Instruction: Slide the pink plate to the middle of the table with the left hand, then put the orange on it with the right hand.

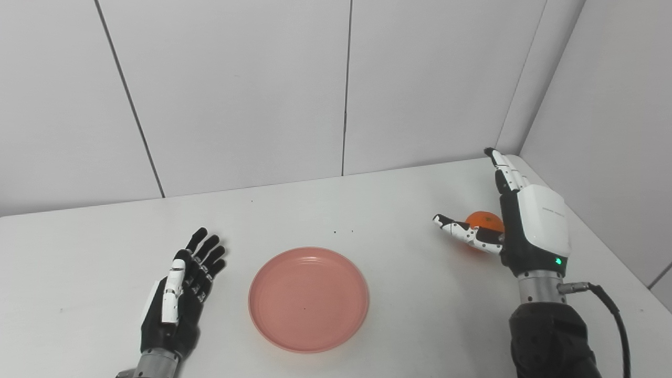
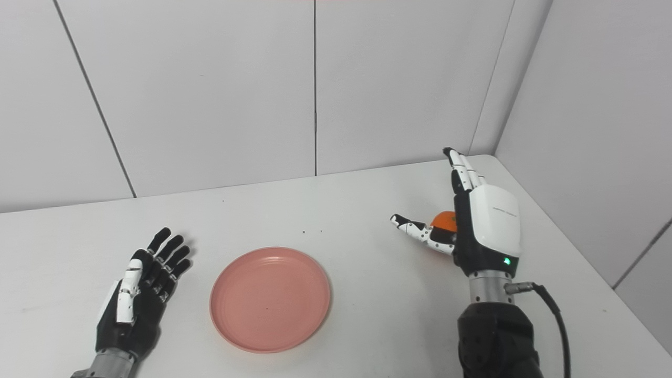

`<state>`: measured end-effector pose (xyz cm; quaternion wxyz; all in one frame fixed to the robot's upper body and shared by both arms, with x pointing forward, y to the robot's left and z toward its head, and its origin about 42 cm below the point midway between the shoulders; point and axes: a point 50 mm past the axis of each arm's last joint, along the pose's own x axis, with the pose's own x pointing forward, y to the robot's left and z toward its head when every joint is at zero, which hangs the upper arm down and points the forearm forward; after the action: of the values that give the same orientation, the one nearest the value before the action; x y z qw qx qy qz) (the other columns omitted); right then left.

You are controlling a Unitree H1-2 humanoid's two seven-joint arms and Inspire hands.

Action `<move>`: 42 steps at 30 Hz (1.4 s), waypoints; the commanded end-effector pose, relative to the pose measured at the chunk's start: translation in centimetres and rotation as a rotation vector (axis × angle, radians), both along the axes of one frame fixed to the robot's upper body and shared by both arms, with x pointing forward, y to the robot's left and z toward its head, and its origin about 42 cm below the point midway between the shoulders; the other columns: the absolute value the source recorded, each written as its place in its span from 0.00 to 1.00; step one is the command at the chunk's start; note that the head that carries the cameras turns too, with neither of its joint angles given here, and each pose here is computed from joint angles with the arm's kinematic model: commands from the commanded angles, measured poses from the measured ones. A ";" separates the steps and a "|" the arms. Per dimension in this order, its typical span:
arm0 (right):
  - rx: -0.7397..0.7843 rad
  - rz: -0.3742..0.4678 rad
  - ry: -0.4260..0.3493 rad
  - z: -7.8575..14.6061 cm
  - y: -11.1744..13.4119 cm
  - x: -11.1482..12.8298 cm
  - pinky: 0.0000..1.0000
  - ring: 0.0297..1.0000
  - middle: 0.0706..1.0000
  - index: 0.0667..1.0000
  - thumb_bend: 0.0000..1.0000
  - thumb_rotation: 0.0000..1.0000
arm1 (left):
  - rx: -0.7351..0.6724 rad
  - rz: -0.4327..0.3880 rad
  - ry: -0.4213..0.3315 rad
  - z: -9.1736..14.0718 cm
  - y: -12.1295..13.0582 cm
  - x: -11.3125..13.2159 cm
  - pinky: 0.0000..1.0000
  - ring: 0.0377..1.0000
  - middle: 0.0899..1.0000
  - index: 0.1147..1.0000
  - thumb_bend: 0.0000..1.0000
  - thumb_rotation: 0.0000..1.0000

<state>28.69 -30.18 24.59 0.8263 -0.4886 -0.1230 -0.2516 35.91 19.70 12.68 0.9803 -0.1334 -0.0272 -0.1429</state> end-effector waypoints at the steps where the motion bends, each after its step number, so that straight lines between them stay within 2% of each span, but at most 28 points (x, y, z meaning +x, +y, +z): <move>1: -0.024 -0.035 -0.066 1.4 -0.6 0.4 0.72 0.83 0.88 0.88 0.99 0.54 | 0.004 0.001 0.031 -1.1 1.1 -0.4 0.94 0.91 0.91 0.90 0.35 1.00; 20: 0.018 -0.130 0.125 0.2 -2.7 1.7 0.72 0.85 0.90 0.89 1.00 0.52 | -0.023 -0.019 0.034 -1.1 2.9 -0.2 0.96 0.94 0.94 0.92 0.33 1.00; 33: 0.070 -0.147 0.213 -1.3 -3.7 3.1 0.69 0.83 0.90 0.89 1.00 0.49 | -0.020 -0.017 0.037 -1.0 3.2 -0.6 0.96 0.94 0.94 0.93 0.33 1.00; 42: 0.118 -0.138 0.246 -2.2 -4.6 3.9 0.72 0.86 0.91 0.90 1.00 0.47 | -0.020 -0.020 0.046 -0.9 3.5 -0.8 0.96 0.94 0.94 0.93 0.32 1.00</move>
<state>31.92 -33.82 20.42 0.8506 -0.4710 0.0566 -0.2268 35.82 22.80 12.76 0.9783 -0.1432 -0.0269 -0.1473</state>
